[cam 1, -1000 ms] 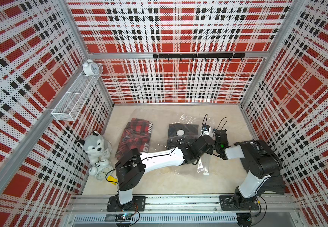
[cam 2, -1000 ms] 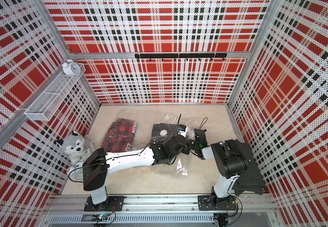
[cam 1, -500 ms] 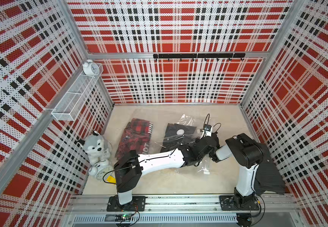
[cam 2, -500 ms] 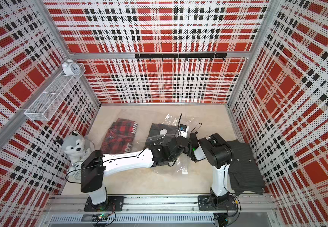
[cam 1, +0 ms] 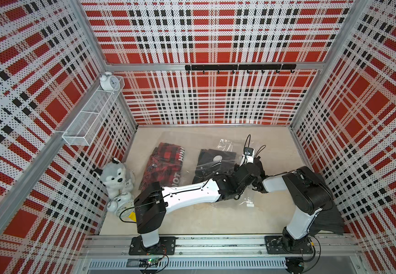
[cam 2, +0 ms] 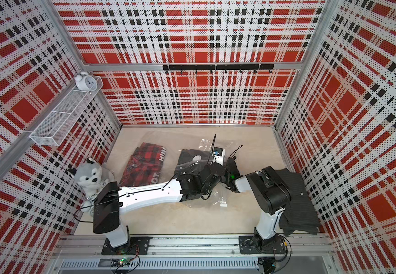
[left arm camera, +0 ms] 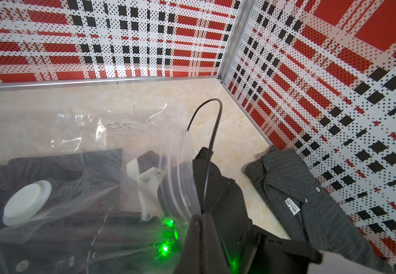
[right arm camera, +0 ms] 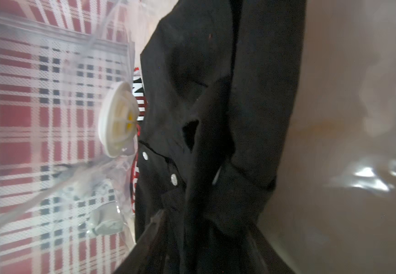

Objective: Place the folded shirt into the vacuum bag
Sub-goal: Place the shirt in the vacuum bag.

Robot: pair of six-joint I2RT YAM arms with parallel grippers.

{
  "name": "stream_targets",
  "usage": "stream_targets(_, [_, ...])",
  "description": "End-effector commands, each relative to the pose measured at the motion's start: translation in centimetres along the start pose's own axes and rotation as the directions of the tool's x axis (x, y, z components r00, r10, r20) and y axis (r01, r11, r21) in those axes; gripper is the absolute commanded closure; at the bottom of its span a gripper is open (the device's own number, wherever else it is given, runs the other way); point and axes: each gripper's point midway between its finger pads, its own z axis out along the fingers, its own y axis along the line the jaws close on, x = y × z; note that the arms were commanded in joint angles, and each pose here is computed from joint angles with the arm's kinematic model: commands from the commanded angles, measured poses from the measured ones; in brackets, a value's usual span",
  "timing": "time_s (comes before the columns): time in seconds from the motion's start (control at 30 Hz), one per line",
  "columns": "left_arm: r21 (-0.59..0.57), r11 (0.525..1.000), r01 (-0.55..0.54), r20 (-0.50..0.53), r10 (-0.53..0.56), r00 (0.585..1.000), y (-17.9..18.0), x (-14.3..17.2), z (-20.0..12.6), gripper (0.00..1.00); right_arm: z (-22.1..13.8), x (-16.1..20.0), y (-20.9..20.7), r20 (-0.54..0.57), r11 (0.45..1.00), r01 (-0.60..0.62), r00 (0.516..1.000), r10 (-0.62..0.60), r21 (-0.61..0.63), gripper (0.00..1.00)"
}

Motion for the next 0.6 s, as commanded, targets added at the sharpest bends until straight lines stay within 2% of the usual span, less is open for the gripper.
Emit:
stream_targets(0.0, [0.053,0.998,0.017,0.045,-0.02,0.999,-1.3,-2.0,-1.4,1.0,-0.8,0.3,-2.1,0.003,0.99,0.043,0.999,-0.044,0.131,0.41])
stream_targets(0.13, [0.073,0.997,0.022,0.046,-0.025,0.999,-1.7,-2.1,-1.4,1.0,0.5,0.1,-2.3,-0.015,0.993,0.028,1.0,-0.027,0.115,0.4])
stream_targets(0.2, [0.08,0.996,0.025,0.046,-0.028,0.999,-1.9,-2.2,-1.4,1.0,1.3,-0.1,-2.5,-0.019,0.994,0.013,1.0,-0.011,0.107,0.43])
stream_targets(0.4, [0.097,0.995,0.022,0.041,-0.026,0.999,-2.3,-2.1,-1.5,1.0,3.4,-0.7,-0.2,-0.014,1.0,0.008,1.0,-0.008,-0.007,0.81])
stream_targets(0.47, [0.105,0.994,0.022,0.044,-0.027,0.999,-2.6,-2.1,-1.6,1.0,4.0,-0.6,1.1,-0.021,0.999,0.028,0.999,-0.029,-0.041,0.84])
stream_targets(0.5, [0.107,0.994,0.02,0.045,-0.025,0.999,-2.8,-2.1,-1.6,1.0,4.4,-0.6,3.0,-0.025,0.993,0.054,0.998,-0.057,-0.107,0.9])
stream_targets(0.57, [0.112,0.994,0.017,0.047,-0.023,0.999,-3.0,-2.0,-1.7,1.0,4.9,-0.4,5.0,-0.03,0.983,0.078,0.996,-0.084,-0.169,0.92])
